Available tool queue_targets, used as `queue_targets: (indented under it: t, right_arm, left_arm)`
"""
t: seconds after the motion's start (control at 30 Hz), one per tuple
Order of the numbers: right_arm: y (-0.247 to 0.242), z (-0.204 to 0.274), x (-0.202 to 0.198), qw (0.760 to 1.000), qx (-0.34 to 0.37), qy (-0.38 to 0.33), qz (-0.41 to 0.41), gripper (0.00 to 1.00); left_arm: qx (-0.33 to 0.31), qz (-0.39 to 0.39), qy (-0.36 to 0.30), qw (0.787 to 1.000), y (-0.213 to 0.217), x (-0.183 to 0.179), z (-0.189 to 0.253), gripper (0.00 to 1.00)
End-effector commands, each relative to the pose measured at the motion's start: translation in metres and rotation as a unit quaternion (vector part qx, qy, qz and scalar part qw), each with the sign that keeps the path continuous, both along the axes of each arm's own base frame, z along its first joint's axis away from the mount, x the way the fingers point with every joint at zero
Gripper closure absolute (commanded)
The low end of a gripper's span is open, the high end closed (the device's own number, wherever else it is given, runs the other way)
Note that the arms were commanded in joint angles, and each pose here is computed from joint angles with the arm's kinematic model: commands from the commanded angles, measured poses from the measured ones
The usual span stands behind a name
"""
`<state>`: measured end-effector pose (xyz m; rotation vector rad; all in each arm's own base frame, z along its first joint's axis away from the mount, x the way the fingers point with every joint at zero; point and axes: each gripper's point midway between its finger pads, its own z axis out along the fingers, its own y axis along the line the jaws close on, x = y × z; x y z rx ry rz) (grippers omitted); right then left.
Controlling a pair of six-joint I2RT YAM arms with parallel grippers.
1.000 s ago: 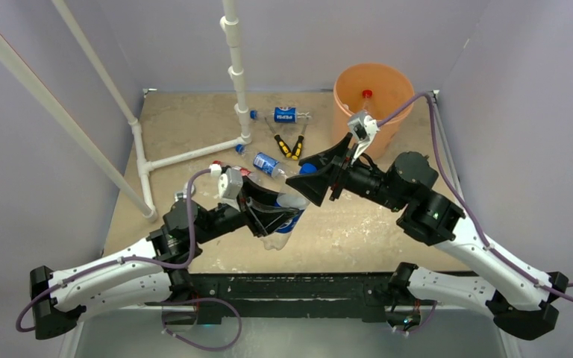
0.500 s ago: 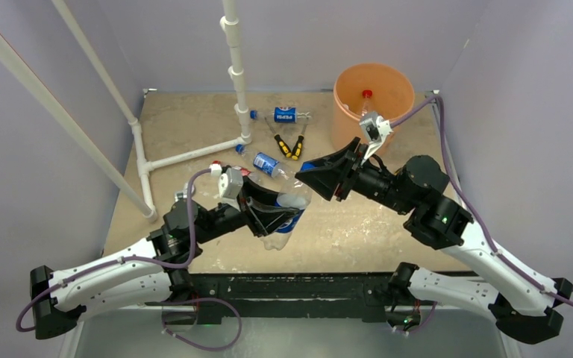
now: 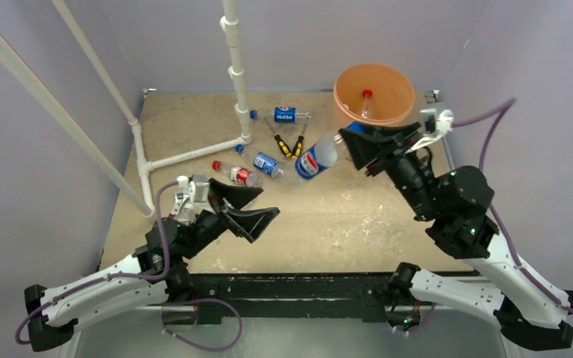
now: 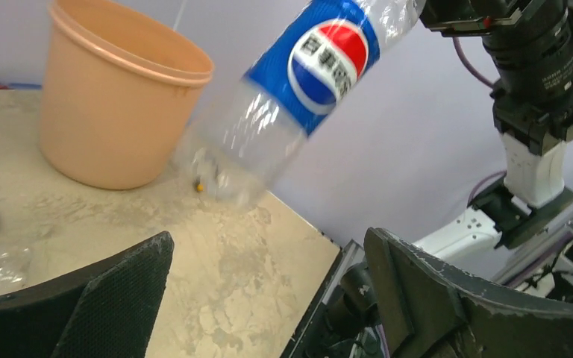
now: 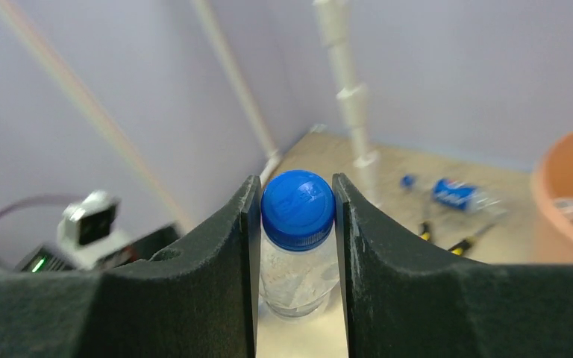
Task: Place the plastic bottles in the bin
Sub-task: Place the plastic bottle in the trash bin.
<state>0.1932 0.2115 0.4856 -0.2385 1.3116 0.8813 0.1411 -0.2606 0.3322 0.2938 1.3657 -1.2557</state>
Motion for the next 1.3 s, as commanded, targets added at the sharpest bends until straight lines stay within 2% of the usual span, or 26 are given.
queue_targets:
  t: [0.0, 0.13, 0.2, 0.27, 0.37, 0.5, 0.63, 0.97, 1.27]
  right_arm:
    - [-0.087, 0.056, 0.023, 0.972, 0.057, -0.074, -0.216, 1.0]
    - [-0.131, 0.064, 0.041, 0.922, 0.071, -0.089, -0.37, 1.0]
    - [-0.135, 0.078, 0.048, 0.904, 0.073, -0.101, -0.41, 1.0]
    - [-0.127, 0.092, 0.058, 0.897, 0.06, -0.114, -0.423, 1.0]
    - [-0.131, 0.105, 0.097, 0.874, 0.018, -0.117, -0.471, 1.0]
    - [-0.155, 0.093, 0.165, 0.866, -0.001, -0.081, -0.493, 1.0]
    - [-0.163, 0.064, 0.205, 0.856, -0.035, -0.047, -0.514, 1.0]
    - [-0.2, -0.027, 0.267, 0.832, -0.086, 0.021, -0.548, 1.0]
    - [-0.222, -0.076, 0.307, 0.812, -0.112, 0.05, -0.571, 1.0]
  left_arm:
    - [-0.073, 0.062, 0.027, 0.995, 0.042, 0.006, -0.001, 0.01]
    - [-0.069, 0.083, 0.058, 0.992, 0.057, 0.007, -0.025, 0.01]
    - [-0.065, 0.088, 0.065, 0.992, 0.062, 0.006, -0.029, 0.01]
    - [-0.06, 0.089, 0.067, 0.992, 0.065, 0.005, -0.034, 0.01]
    - [-0.053, 0.084, 0.077, 0.992, 0.063, 0.004, -0.045, 0.01]
    - [-0.03, 0.084, 0.097, 0.991, 0.056, 0.007, -0.06, 0.01]
    - [-0.022, 0.077, 0.121, 0.989, 0.047, 0.008, -0.071, 0.01]
    - [-0.011, 0.062, 0.145, 0.988, 0.034, 0.008, -0.089, 0.03]
    - [-0.017, 0.054, 0.165, 0.985, 0.026, 0.009, -0.108, 0.03]
